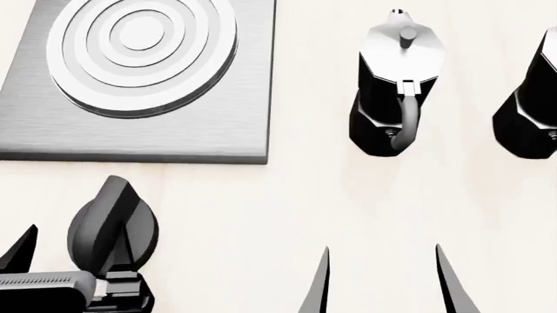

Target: Turn off the stove.

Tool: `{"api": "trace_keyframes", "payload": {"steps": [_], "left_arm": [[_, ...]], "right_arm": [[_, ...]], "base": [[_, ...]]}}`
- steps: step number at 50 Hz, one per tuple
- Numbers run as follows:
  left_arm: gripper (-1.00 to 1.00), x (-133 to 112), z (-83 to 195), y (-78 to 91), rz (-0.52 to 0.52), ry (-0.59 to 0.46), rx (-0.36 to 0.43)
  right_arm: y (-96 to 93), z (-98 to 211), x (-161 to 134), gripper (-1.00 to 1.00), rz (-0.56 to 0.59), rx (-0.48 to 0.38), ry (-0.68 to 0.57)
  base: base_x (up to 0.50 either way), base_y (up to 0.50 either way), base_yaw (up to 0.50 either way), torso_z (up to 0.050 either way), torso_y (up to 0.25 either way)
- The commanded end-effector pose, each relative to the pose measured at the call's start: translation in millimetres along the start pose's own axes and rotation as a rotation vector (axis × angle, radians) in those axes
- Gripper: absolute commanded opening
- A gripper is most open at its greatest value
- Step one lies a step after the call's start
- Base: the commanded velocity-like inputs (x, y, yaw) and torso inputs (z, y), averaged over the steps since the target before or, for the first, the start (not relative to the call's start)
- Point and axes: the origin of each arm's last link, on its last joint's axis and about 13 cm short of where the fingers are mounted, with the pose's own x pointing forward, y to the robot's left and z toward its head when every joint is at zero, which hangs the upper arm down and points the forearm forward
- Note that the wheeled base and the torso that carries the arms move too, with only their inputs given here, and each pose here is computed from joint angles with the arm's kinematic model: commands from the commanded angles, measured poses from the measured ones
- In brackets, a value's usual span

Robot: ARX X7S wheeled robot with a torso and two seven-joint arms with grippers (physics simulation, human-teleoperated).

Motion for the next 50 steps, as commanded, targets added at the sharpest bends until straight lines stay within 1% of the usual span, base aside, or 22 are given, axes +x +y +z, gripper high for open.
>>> {"api": "trace_keyframes", "payload": {"steps": [1,19,36,50], "left_arm": [[1.0,-2.9,-5.4,15.5,0.096,0.037,0.028],[1.0,-6.6,-10.1,21.2,0.114,0.069,0.023],[1.0,-16.3,-6.0,24.8,0.117,0.078,0.005],[1.0,-18.8,-6.1,26.6,0.126,0.088,-0.001]], "right_arm": [[-0.2,0.3,-0.2,1.0,-0.001,0.0,0.0],[-0.5,0.3,0.0,1.0,-0.002,-0.001,-0.001],[-0.9,0.3,-0.4,1.0,-0.003,-0.003,-0.002],[-0.7,0.4,-0.7,1.0,-0.002,-0.005,-0.002]], "base": [[0.0,0.0,0.0,0.0,0.0],[0.0,0.0,0.0,0.0,-0.001],[0.0,0.0,0.0,-0.001,-0.002],[0.0,0.0,0.0,-0.001,-0.002]]}}
